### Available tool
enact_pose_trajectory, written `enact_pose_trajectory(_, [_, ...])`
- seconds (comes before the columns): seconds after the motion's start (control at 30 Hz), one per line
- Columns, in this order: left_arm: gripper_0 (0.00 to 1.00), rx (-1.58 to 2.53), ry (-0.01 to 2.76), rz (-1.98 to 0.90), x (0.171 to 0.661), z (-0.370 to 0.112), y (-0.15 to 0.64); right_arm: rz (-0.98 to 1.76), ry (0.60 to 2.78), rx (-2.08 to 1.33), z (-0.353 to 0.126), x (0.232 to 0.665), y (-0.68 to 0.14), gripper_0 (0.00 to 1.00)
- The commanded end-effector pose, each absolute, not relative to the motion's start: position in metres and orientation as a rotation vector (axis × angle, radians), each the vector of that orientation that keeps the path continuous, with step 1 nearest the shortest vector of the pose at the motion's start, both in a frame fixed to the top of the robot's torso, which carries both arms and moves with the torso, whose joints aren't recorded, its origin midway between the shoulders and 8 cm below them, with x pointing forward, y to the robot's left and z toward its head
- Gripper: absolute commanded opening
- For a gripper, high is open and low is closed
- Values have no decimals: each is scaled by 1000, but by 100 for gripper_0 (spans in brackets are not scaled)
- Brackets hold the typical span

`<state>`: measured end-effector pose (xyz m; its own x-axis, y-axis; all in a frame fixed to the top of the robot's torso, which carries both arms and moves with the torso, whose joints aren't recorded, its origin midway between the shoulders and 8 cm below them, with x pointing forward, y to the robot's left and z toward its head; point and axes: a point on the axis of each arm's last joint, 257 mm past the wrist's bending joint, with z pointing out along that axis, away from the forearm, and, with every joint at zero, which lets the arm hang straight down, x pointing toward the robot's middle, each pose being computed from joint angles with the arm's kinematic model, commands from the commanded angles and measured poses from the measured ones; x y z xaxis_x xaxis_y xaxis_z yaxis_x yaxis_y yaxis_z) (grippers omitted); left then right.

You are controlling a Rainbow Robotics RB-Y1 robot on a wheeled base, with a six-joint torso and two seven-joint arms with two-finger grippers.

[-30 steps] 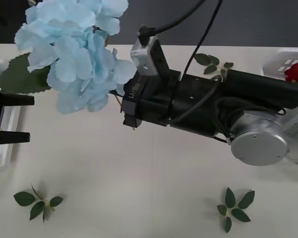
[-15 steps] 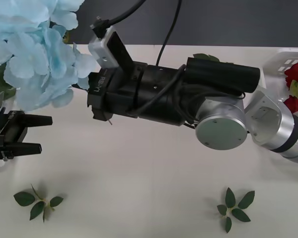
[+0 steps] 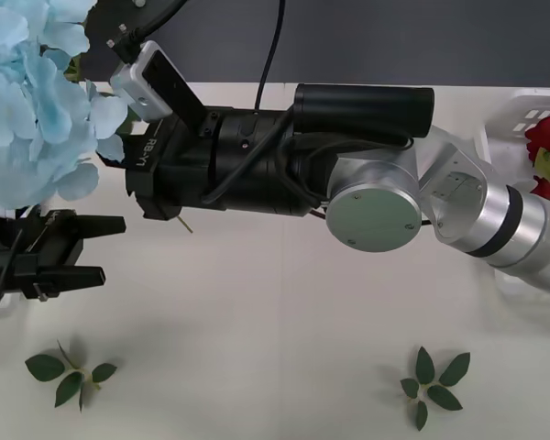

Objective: Put the red flowers into the right box and the blue flowers into the left box

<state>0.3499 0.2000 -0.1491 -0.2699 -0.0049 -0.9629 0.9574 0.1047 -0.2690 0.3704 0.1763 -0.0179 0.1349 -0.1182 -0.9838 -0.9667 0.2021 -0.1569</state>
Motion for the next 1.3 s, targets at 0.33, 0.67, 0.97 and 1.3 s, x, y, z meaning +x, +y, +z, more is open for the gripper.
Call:
enact_pose_trajectory(0.33, [100,896,1351,-1398,357,-131,172,965,1264,-1197,-10,351,195,0])
enact_pose_trajectory(0.67, [100,882,1300,-1452,357,-128,147,947,1273,-1195,-13,357,191,0])
enact_pose_trajectory(0.97, [100,869,1224,-1468,371,-107,121,942,1268,-1199,-13,356,192,0])
enact_pose_trajectory(1.3, [44,935,1221,-1437,383,-96,104,938,1276,-1207,-18,356,191,0])
